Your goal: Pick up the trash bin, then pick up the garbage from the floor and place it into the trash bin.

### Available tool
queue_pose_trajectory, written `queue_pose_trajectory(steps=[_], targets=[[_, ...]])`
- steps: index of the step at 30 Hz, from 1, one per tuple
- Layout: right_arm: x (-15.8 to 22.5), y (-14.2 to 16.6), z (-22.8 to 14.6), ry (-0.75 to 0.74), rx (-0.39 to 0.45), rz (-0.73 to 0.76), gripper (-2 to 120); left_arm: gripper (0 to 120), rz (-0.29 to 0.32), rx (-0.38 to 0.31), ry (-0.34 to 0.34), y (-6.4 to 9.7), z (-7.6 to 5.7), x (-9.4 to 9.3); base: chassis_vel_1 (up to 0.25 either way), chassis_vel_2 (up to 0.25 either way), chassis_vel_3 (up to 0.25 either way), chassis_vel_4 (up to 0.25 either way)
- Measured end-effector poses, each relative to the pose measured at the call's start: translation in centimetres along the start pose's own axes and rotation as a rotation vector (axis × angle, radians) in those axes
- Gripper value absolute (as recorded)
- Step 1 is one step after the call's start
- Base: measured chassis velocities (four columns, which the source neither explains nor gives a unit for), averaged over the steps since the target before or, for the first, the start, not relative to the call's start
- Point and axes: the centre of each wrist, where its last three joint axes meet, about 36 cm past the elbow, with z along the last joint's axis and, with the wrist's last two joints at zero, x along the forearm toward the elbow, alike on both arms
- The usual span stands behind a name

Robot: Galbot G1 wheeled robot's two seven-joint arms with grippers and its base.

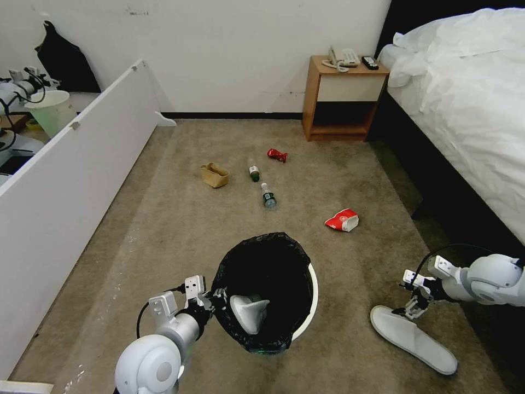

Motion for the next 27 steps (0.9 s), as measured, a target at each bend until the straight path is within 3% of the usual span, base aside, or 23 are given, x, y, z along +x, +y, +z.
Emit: queue_pose_trajectory(steps=[16, 27], targets=[[-1.7, 0.7, 0.4, 0.034, -0.115, -0.008, 100, 2, 0.000, -0.005, 0.002, 0.3, 0.0, 0.0, 0.000, 0.000, 0.000, 0.000], [-2.6, 0.5, 1.4, 0.068, -0.126, -0.006, 100, 2, -0.002, -0.003, 0.002, 0.4, 0.0, -0.1, 0.000, 0.000, 0.000, 0.000]])
